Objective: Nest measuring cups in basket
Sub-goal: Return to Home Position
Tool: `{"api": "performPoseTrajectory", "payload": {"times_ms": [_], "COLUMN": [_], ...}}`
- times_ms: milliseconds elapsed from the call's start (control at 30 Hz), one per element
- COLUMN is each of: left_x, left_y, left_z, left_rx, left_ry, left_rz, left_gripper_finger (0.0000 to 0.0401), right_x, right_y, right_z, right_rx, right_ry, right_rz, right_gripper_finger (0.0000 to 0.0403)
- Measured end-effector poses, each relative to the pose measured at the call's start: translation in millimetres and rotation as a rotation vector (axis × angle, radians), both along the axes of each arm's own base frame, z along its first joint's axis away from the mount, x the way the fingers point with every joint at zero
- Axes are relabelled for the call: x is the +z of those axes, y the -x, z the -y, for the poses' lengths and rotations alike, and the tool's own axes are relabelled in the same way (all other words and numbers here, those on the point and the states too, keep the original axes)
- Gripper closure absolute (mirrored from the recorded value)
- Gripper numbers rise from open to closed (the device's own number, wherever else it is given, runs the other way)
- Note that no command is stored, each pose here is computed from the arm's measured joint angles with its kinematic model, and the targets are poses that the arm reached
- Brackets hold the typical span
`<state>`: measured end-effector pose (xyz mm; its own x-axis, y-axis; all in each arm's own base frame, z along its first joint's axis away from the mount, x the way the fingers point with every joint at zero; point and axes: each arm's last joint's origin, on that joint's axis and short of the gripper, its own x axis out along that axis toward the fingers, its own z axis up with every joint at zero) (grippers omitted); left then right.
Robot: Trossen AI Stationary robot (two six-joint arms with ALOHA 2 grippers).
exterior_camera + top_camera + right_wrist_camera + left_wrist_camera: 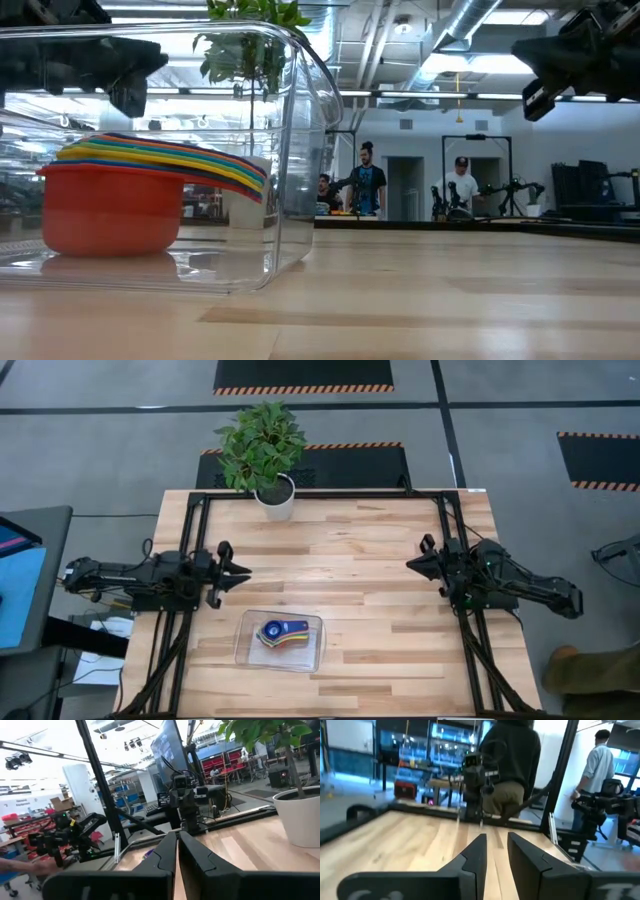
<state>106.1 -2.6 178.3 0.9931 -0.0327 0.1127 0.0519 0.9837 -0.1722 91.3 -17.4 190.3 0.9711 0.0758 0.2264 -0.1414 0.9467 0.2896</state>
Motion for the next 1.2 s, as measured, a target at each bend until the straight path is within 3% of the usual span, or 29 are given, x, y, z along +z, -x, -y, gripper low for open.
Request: {"api": "performPoseTrajectory", "payload": {"times_ms": [333,1200], "left_x": [-23.0,-21.4], "left_y": [0.0,-0.3], "left_z": [-0.1,-1.3], "left_rx": [0.003,0.046], "left_ry": [0.021,0.021], "left_rz": [-0.239,-0.254], "left_gripper_finger": [0.0333,0.0333], "right_x": [0.0,0.0], "right_y": [0.0,0.0], "right_z": [0.0,0.0], "right_rx": [0.001,0.001], "right_ry": [-0.001,-0.001], "right_rz": [0.0,0.0], "right_gripper_finger": [0.0358,0.0359]}}
